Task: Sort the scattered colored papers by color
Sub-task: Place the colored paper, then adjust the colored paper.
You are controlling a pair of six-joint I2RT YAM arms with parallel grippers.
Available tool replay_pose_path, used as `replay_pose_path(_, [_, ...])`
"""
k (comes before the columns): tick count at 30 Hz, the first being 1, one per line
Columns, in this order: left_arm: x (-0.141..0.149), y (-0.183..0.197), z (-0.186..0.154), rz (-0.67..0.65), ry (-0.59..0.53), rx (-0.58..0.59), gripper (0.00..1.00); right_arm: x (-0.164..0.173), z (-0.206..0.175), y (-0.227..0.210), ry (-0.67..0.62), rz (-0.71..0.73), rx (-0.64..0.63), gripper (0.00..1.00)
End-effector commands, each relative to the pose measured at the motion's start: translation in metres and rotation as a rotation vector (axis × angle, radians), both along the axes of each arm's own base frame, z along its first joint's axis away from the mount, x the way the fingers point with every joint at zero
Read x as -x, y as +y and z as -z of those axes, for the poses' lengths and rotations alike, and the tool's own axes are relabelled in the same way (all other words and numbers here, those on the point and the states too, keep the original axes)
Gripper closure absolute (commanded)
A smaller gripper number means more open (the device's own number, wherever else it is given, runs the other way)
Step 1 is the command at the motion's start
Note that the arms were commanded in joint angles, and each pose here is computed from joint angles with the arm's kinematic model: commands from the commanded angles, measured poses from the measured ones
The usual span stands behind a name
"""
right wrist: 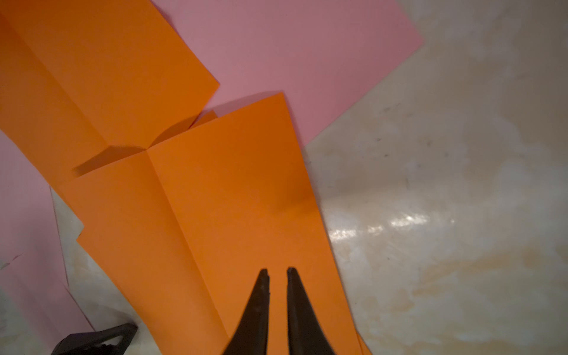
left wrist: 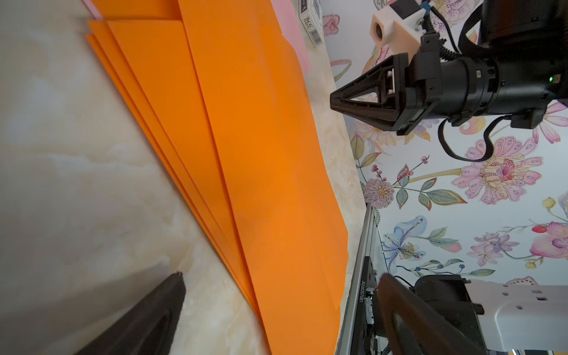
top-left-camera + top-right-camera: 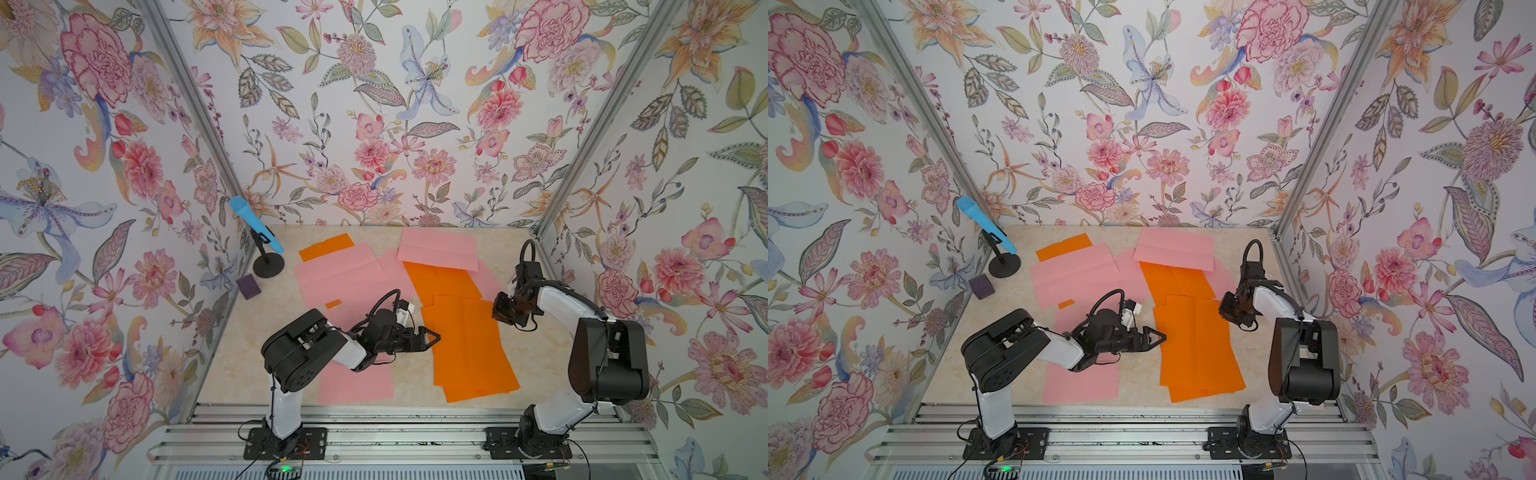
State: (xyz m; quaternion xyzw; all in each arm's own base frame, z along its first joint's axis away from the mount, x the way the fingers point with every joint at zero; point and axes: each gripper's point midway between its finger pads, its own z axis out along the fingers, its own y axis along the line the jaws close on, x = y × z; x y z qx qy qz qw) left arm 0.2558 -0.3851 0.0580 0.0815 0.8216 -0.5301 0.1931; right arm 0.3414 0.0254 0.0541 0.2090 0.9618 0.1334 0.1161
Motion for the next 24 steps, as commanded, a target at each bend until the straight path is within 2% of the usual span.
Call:
replay_pose_path(1, [0.008,0.0,0.003,0.003,-0.007,-0.022,0.0,0.001,0.011,-0.006,0.02,0.028,0.009,0.85])
replay_pose_path(14, [0.041,-0.018,0.001,0.065,0.024,-0.018,0.0,-0.017,0.028,-0.028,0.012,0.122,-0.013,0.86])
replay_pose_path(24, [0.06,-0.024,0.001,0.092,0.058,0.0,0.0,-0.033,0.041,-0.01,0.009,0.106,-0.108,0.86])
